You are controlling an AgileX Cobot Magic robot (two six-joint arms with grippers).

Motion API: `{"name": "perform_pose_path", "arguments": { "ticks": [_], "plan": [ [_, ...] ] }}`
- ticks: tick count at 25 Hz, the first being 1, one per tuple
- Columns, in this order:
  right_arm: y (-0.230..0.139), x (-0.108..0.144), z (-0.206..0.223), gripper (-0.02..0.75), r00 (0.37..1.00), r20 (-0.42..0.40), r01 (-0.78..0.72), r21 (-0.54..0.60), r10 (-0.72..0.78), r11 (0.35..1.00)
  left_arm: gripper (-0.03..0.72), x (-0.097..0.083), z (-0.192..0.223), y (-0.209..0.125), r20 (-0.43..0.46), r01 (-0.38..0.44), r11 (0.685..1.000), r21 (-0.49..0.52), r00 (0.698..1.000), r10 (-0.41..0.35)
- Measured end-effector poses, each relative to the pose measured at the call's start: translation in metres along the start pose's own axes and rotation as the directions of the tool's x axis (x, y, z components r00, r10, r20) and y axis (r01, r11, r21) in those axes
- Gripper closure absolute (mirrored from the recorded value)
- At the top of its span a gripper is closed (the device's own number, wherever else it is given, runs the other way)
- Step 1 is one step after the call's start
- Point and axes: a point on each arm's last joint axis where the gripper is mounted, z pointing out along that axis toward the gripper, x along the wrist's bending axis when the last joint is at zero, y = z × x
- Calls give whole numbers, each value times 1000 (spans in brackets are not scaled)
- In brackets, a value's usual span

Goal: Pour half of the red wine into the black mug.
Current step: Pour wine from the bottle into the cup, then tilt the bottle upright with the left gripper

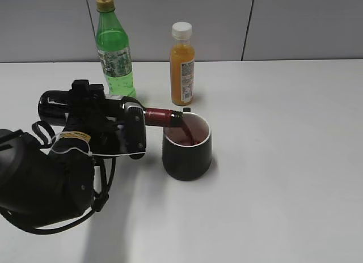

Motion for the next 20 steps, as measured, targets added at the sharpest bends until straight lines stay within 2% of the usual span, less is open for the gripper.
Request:
{"name": "perform_pose_path", "arguments": {
  "ticks": [4,20],
  "plan": [
    [0,0,0,164,1000,0,0,0,0,1000,149,0,0,0,0,-25,1000,0,1000,25],
    [0,0,0,164,1000,0,0,0,0,1000,149,0,0,0,-1,-28,1000,0,1000,28]
  ]
}}
